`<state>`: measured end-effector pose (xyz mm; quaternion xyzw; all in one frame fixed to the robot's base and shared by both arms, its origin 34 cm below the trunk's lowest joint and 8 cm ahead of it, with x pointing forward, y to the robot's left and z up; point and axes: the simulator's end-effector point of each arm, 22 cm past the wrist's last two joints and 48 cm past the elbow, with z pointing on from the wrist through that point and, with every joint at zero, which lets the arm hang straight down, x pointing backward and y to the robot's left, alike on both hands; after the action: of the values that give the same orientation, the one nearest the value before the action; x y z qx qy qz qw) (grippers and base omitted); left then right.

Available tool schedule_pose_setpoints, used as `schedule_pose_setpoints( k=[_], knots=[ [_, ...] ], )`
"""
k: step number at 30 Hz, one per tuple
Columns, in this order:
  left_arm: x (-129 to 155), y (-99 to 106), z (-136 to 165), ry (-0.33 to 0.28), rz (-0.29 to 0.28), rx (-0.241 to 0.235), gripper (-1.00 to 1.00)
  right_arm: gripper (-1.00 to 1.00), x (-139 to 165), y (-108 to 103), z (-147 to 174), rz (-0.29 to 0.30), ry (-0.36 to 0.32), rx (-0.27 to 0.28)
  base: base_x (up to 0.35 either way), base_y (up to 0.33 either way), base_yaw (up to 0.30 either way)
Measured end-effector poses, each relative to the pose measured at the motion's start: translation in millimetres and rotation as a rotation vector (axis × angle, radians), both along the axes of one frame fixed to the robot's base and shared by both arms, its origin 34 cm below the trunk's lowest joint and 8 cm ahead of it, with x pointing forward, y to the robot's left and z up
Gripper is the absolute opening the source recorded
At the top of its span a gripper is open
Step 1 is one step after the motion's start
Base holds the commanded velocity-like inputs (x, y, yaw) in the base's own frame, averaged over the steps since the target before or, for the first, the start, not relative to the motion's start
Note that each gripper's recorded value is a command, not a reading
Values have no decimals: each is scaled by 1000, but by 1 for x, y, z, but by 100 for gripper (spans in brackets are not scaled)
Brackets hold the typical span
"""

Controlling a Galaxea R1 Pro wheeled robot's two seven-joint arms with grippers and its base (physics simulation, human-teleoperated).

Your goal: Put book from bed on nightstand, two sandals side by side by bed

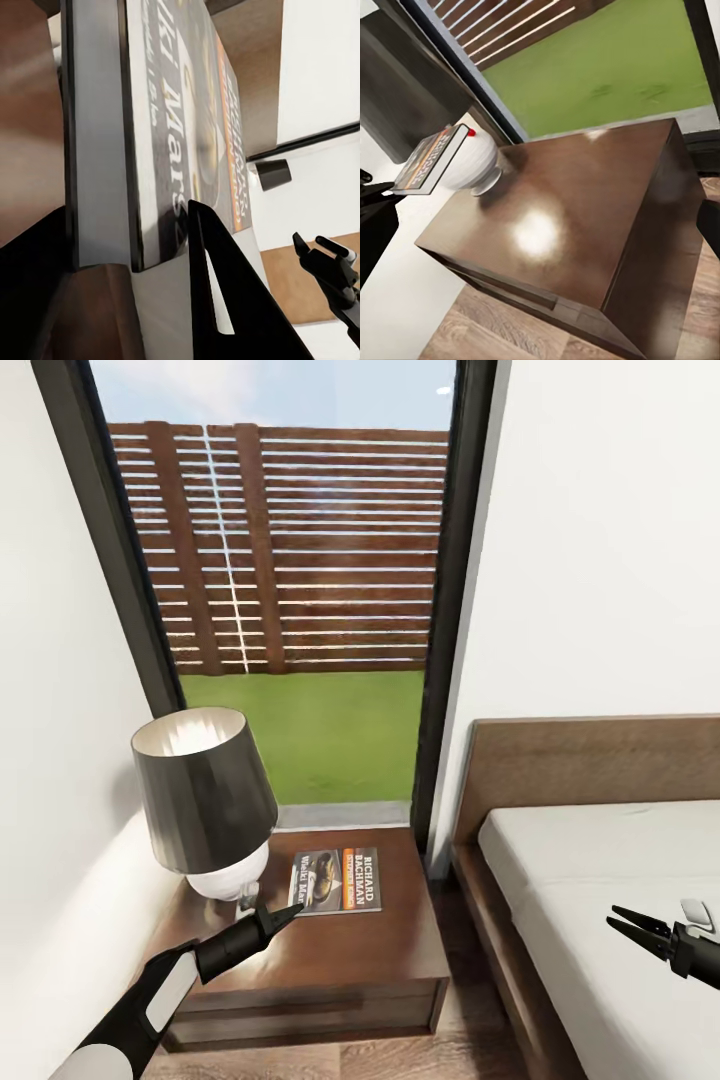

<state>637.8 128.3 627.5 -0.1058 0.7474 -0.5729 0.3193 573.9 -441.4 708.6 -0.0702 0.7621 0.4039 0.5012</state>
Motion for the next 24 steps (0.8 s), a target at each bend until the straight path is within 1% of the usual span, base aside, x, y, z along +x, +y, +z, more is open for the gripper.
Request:
schedule_pose_setpoints(
  k=[7,9,11,12,13,14,15,16,19,21,24],
  knots=[
    [0,0,0,0,0,1,-100,100,0,0,0,-3,0,-2,123,-18,6],
    [0,-2,0,1,-1,-2,-100,100,3,-2,-3,-18,-12,-24,36,-4,0],
    [0,-4,0,1,-2,-5,-100,100,14,-9,-12,-77,-35,-85,15,-1,0],
    [0,-4,0,1,-3,-5,-100,100,22,-14,-18,-123,-43,-122,6,-1,0],
    [-1,-5,1,1,-4,-7,-100,100,33,-25,-27,-200,-44,-175,4,0,0],
    [-1,-6,1,1,-4,-8,-100,100,40,-33,-30,-248,-45,-208,2,0,0],
    [-1,-7,1,1,-5,-9,-100,100,47,-39,-28,-280,-55,-234,2,0,0],
    [-1,-7,1,1,-5,-9,-100,100,54,-40,-21,-296,-77,-254,0,0,0],
    [-1,-8,0,3,-4,-5,-100,100,72,-34,10,-306,-160,-298,0,0,0],
    [0,-7,-4,12,2,8,-100,100,78,-34,18,-325,-184,-318,0,0,0],
    [1,-6,-7,21,7,19,-100,100,82,-34,25,-337,-206,-329,0,0,0]
  ],
)
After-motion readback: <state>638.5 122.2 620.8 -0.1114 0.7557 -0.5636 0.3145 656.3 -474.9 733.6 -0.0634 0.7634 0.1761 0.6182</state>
